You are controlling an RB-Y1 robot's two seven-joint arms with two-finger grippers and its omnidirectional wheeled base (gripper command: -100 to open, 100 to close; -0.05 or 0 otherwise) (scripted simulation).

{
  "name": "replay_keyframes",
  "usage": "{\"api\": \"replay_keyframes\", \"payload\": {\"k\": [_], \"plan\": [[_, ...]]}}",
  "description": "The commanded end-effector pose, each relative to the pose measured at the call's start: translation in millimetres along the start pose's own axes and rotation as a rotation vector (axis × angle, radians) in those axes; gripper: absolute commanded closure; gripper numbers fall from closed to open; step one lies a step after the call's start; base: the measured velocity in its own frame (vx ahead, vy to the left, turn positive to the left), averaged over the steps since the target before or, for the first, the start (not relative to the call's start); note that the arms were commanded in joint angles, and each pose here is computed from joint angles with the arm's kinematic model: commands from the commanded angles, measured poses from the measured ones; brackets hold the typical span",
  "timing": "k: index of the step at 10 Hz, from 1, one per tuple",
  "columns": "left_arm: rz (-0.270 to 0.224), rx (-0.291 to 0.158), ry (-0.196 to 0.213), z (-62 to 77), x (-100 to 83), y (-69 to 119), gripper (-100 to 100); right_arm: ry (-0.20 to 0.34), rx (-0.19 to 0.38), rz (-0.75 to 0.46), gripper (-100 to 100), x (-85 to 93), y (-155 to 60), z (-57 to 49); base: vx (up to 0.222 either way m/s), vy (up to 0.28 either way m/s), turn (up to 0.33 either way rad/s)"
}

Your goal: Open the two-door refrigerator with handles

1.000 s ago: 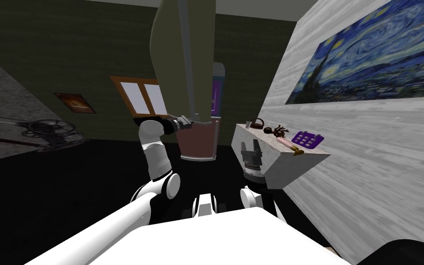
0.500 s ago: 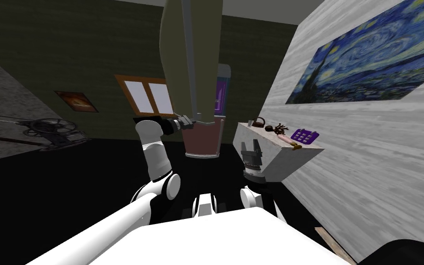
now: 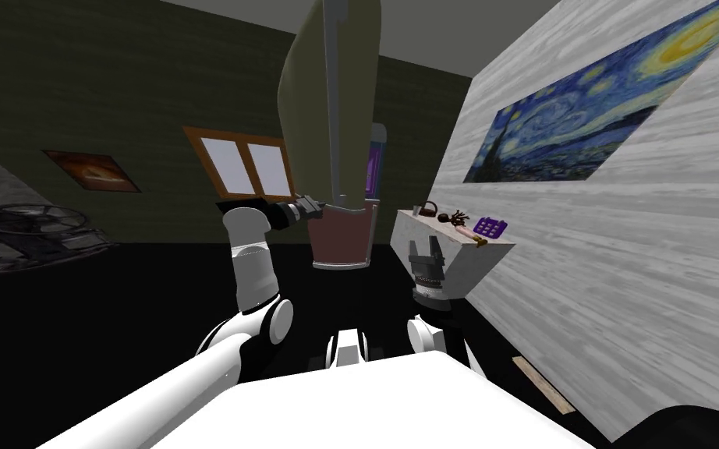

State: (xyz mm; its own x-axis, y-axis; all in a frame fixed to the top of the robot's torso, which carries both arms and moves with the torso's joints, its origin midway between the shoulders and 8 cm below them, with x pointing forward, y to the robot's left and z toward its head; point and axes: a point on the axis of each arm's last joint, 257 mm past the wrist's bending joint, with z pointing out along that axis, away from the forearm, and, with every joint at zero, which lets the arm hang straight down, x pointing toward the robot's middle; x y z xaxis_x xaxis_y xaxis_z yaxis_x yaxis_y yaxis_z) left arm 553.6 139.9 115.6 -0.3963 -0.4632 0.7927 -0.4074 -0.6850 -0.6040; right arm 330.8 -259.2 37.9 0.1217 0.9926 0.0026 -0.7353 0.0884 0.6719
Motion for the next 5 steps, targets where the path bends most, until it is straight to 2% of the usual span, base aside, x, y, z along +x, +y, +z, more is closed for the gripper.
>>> {"api": "replay_keyframes", "payload": {"k": [1,2,3,4,5], "plan": [[-0.028,-0.003,-0.012,-2.9,-16.5,-0.9,100,0.0,0.0,0.0,0,0.0,0.0,0.0,-0.112,0.087,-0.326],[-0.016,0.016,-0.005,-8.0,-16.4,-10.5,100,0.0,0.0,0.0,0,0.1,0.1,0.1,-0.111,0.201,-0.408],[0.004,0.043,0.003,-12.5,-13.1,-23.5,100,0.0,0.0,0.0,0,0.0,0.0,0.1,-0.043,0.161,-0.087],[0.03,0.063,-0.006,-17.2,-13.8,-34.7,100,0.0,0.0,0.0,0,-0.1,0.0,0.0,-0.011,0.072,0.051],[0.041,0.066,-0.013,-19.2,-14.7,-38.2,100,0.0,0.0,0.0,0,-0.1,0.0,-0.1,0.001,0.012,0.03]]}}
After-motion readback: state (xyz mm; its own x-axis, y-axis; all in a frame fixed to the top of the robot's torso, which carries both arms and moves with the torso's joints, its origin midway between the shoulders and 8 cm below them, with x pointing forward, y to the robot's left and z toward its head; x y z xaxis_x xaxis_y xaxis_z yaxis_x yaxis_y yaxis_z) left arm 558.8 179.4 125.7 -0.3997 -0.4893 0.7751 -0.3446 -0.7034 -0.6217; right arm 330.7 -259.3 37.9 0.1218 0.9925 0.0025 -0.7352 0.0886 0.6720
